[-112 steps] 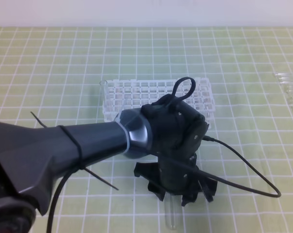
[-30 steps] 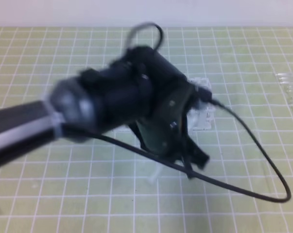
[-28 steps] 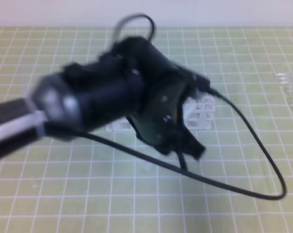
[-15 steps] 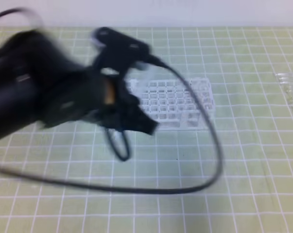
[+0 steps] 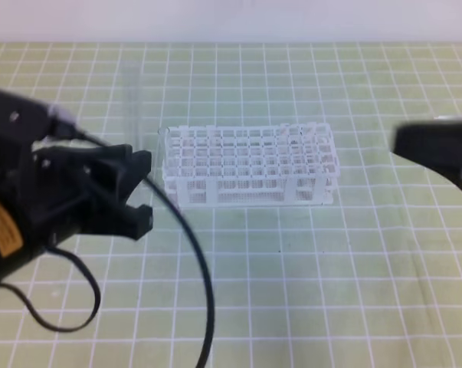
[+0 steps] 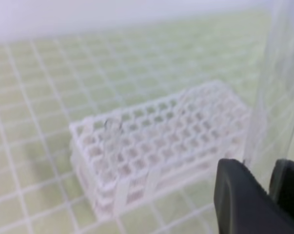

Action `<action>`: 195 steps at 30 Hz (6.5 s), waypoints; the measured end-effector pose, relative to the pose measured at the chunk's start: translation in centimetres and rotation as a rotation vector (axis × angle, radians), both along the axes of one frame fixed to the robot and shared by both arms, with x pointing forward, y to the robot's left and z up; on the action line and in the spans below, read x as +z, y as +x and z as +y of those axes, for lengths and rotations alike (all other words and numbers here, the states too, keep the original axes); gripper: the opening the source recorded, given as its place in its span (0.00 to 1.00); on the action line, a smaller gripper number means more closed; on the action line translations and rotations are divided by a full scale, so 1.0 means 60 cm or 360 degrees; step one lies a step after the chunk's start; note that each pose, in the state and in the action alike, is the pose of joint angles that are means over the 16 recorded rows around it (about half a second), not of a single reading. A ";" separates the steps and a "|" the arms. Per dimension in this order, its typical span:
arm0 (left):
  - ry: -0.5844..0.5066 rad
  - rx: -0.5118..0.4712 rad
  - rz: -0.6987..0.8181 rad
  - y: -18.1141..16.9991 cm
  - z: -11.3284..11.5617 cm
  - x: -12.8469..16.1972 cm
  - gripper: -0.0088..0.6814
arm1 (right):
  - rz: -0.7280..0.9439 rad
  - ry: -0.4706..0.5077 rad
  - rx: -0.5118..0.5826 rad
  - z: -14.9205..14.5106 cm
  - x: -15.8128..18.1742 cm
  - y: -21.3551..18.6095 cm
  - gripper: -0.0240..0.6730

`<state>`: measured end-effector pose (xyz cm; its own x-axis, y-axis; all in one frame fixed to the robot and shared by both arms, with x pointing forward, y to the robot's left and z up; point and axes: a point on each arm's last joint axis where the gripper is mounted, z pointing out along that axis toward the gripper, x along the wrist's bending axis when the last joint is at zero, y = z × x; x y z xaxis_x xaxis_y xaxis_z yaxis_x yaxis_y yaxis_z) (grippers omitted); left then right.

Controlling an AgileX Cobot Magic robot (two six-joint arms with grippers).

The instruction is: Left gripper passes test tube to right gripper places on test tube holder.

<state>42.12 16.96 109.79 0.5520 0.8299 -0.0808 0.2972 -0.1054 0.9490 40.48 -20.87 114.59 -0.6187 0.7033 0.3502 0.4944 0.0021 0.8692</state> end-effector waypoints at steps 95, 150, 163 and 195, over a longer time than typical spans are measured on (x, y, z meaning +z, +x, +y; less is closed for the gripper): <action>-0.0426 -0.0780 -0.0274 0.002 -0.079 -0.050 0.05 | -0.0564 0.0271 0.0756 0.104 -0.027 0.146 0.73; -0.0333 -0.0758 -0.0383 0.006 -0.077 -0.050 0.06 | -0.0645 0.0138 0.0709 0.163 -0.033 0.144 0.90; -0.0404 -0.0697 -0.0376 0.010 -0.074 -0.045 0.02 | -0.0671 0.0123 0.0705 0.176 -0.026 0.149 0.88; -0.0443 -0.0642 -0.0382 0.014 -0.072 -0.042 0.03 | -0.0675 0.0175 0.0743 0.193 -0.013 0.175 0.86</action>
